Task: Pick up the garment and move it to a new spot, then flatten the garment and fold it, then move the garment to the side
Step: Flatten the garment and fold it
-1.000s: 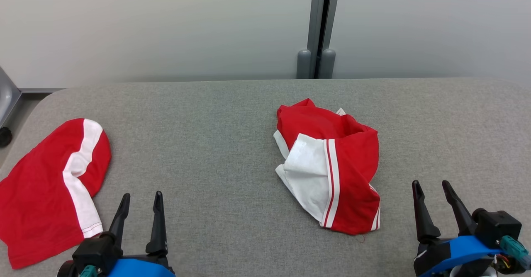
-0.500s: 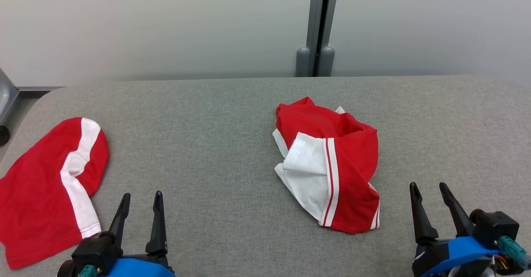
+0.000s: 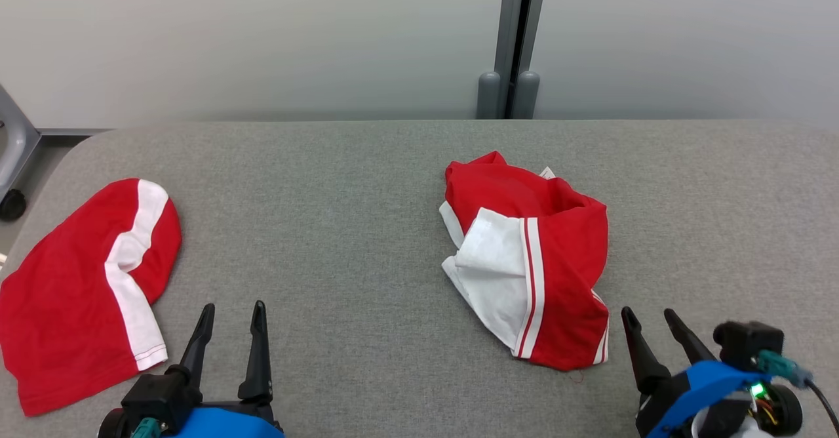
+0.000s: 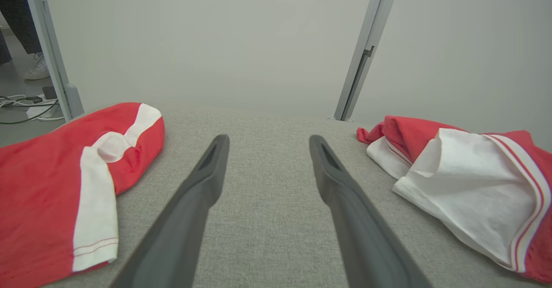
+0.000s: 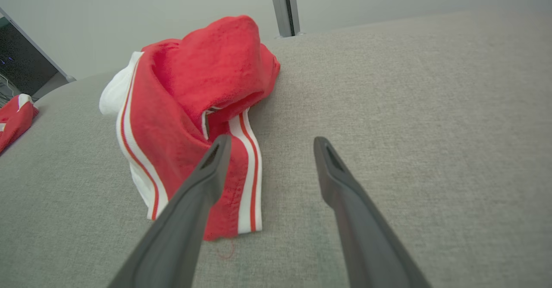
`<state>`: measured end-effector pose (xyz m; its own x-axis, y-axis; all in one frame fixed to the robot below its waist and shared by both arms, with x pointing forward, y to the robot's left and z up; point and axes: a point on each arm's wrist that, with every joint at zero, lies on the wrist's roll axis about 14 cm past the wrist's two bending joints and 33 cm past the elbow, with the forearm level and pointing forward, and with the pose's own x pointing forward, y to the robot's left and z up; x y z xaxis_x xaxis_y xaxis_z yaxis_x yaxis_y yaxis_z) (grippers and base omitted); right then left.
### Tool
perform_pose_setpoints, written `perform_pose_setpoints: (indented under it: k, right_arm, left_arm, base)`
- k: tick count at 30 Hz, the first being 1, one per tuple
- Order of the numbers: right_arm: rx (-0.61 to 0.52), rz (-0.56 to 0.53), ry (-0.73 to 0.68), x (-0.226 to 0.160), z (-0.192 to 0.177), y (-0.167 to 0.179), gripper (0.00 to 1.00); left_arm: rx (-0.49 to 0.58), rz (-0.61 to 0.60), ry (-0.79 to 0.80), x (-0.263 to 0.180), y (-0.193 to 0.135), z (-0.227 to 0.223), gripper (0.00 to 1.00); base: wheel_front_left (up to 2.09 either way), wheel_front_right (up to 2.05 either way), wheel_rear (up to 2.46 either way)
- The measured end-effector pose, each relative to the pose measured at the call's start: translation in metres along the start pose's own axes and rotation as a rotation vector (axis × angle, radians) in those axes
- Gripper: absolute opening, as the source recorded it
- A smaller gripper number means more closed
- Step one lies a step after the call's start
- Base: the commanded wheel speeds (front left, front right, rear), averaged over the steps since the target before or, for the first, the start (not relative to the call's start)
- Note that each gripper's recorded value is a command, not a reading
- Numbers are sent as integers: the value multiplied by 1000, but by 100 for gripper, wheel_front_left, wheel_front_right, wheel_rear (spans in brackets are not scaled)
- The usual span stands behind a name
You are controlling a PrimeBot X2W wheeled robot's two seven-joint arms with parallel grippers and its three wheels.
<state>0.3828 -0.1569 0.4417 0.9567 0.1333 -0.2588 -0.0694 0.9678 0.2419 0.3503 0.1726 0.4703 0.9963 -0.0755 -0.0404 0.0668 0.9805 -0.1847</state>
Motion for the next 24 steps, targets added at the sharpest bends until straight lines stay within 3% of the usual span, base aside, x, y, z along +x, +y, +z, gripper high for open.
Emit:
perform_pose_setpoints:
  k: [5, 11, 19, 20, 21, 22, 24]
  right_arm:
    - [7, 20, 86, 15, -6, 7, 100]
    - [-13, 69, 283, 25, -41, 24, 100]
    - [-53, 132, 388, 39, -61, 45, 100]
    - [-57, 149, 390, 40, -62, 50, 96]
    - [-65, 163, 374, 42, -59, 55, 35]
    - [-71, 172, 366, 43, -58, 58, 0]
    - [-77, 185, 325, 46, -50, 61, 0]
  left_arm:
    - [0, 1, 8, 0, 1, -1, 100]
    - [0, 6, 17, 2, 2, -3, 100]
    - [-5, 31, 29, 2, 11, -6, 100]
    - [-5, 36, 31, 2, 12, -6, 100]
    - [-6, 40, 33, 1, 14, -7, 100]
    - [-6, 44, 35, 0, 15, -8, 100]
    - [-6, 49, 37, -1, 16, -8, 100]
  base:
    - [0, 0, 0]
    - [0, 0, 0]
    - [0, 0, 0]
    - [0, 0, 0]
    - [0, 0, 0]
    - [0, 0, 0]
    - [0, 0, 0]
